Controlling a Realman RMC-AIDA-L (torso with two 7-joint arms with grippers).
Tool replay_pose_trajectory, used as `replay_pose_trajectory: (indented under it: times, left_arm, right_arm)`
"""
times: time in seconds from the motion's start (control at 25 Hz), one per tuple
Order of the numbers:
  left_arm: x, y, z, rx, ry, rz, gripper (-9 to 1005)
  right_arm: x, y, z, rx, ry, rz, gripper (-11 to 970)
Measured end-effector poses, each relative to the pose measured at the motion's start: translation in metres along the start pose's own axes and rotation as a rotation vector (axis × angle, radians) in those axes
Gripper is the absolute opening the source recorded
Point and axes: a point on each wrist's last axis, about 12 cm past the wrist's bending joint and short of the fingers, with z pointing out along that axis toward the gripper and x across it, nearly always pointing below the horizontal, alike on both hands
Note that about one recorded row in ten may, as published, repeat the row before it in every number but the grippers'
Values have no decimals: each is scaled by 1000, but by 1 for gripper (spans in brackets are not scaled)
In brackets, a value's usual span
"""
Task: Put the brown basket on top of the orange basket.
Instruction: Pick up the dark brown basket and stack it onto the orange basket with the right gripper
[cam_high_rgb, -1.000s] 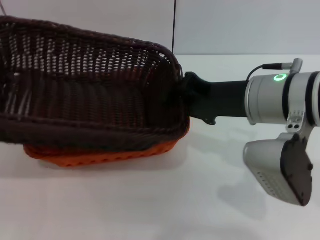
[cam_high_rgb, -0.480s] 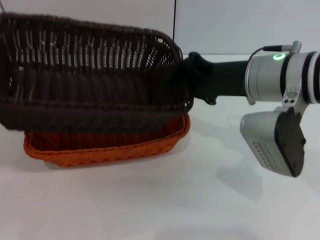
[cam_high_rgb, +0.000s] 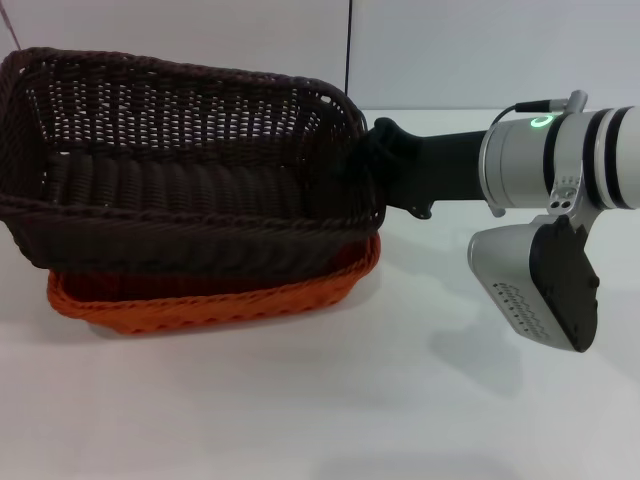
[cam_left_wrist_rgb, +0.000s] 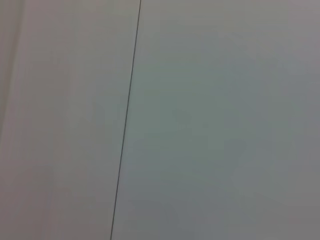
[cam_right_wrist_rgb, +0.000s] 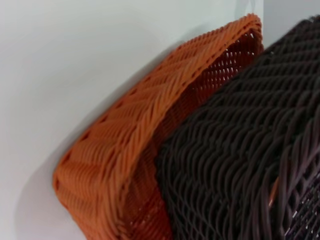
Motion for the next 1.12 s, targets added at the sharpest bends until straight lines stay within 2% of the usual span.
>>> replay_pose_trajectory:
  times: [0.24,0.52,0.72,0.92,1.12]
  left_arm:
    - [0,-1,1,3,-2,0,783]
    - [1,-3,3,8,9,-4,783]
    - [1,-5,5,12,16,-7,783]
    - [2,-5,6,12,25,-6,783]
    - [3,-7,9,17,32,-5,783]
  right_arm:
    - [0,9,-3,-14,15,21,223]
    - [0,10,-8,14,40,45,230]
    - [-3,9,-18,28,55,46,442]
    - [-9,15,-31,-9,71,57,637]
    - [-21,21,-51,-8,71,73,677]
